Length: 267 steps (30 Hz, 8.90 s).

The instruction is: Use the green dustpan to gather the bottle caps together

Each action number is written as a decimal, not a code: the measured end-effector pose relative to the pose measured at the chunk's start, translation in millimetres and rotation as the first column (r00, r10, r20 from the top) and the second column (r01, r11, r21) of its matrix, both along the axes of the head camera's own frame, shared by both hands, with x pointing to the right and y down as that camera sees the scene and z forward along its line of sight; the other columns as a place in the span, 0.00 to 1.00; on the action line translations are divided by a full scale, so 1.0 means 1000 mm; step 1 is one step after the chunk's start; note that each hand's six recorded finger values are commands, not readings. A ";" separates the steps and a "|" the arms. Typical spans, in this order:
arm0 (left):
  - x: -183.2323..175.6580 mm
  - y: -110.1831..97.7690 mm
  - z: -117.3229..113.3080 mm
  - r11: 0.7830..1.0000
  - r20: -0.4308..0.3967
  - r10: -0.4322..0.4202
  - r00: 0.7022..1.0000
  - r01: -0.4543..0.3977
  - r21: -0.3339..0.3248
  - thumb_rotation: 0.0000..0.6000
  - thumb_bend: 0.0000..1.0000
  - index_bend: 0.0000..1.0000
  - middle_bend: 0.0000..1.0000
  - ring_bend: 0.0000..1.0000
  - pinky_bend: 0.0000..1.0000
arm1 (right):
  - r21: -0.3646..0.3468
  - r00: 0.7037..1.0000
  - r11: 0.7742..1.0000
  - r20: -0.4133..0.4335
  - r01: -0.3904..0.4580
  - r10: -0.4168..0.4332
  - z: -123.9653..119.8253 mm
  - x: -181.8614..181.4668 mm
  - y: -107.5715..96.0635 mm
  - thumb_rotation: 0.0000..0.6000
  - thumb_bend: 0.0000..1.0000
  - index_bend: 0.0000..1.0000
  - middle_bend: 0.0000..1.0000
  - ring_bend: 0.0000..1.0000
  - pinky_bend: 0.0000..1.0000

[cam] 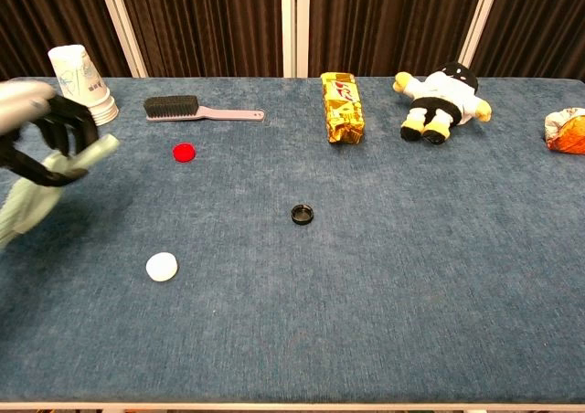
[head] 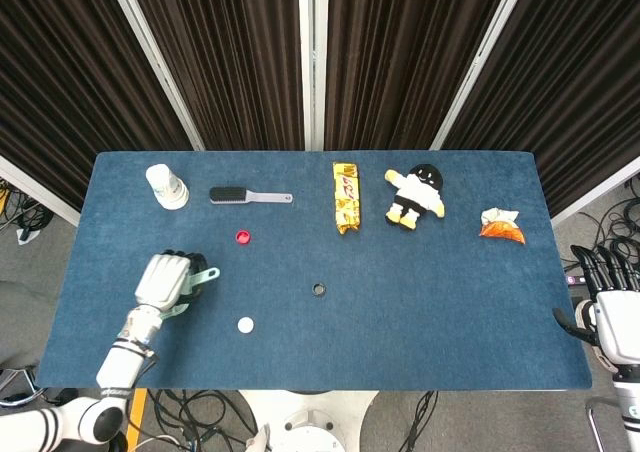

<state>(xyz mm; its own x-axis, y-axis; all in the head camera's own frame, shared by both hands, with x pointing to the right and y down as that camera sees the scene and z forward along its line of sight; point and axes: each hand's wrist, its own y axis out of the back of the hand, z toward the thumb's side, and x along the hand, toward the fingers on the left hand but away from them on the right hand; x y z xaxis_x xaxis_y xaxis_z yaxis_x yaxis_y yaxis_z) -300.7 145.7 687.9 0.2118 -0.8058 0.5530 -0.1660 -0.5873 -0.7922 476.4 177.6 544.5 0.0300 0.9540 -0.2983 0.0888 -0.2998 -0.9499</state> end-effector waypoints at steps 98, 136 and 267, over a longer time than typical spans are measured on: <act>0.278 -0.017 0.041 0.998 -0.278 -0.005 0.960 0.020 0.051 1.00 0.37 0.57 0.63 0.47 0.49 | 0.020 0.999 1.000 -0.040 0.004 -0.004 -0.025 0.000 -0.011 1.00 0.12 0.02 0.11 0.00 0.03; 0.095 -0.130 0.052 0.991 -0.441 0.049 0.896 0.012 0.136 1.00 0.40 0.59 0.64 0.47 0.47 | 0.051 0.999 0.999 -0.046 0.015 -0.013 -0.039 -0.015 -0.005 1.00 0.12 0.02 0.11 0.00 0.03; 0.081 -0.111 0.044 0.984 -0.165 0.153 0.974 -0.135 0.116 1.00 0.40 0.55 0.59 0.45 0.35 | 0.026 0.999 0.999 0.001 0.047 -0.047 -0.030 -0.032 0.006 1.00 0.12 0.02 0.12 0.00 0.03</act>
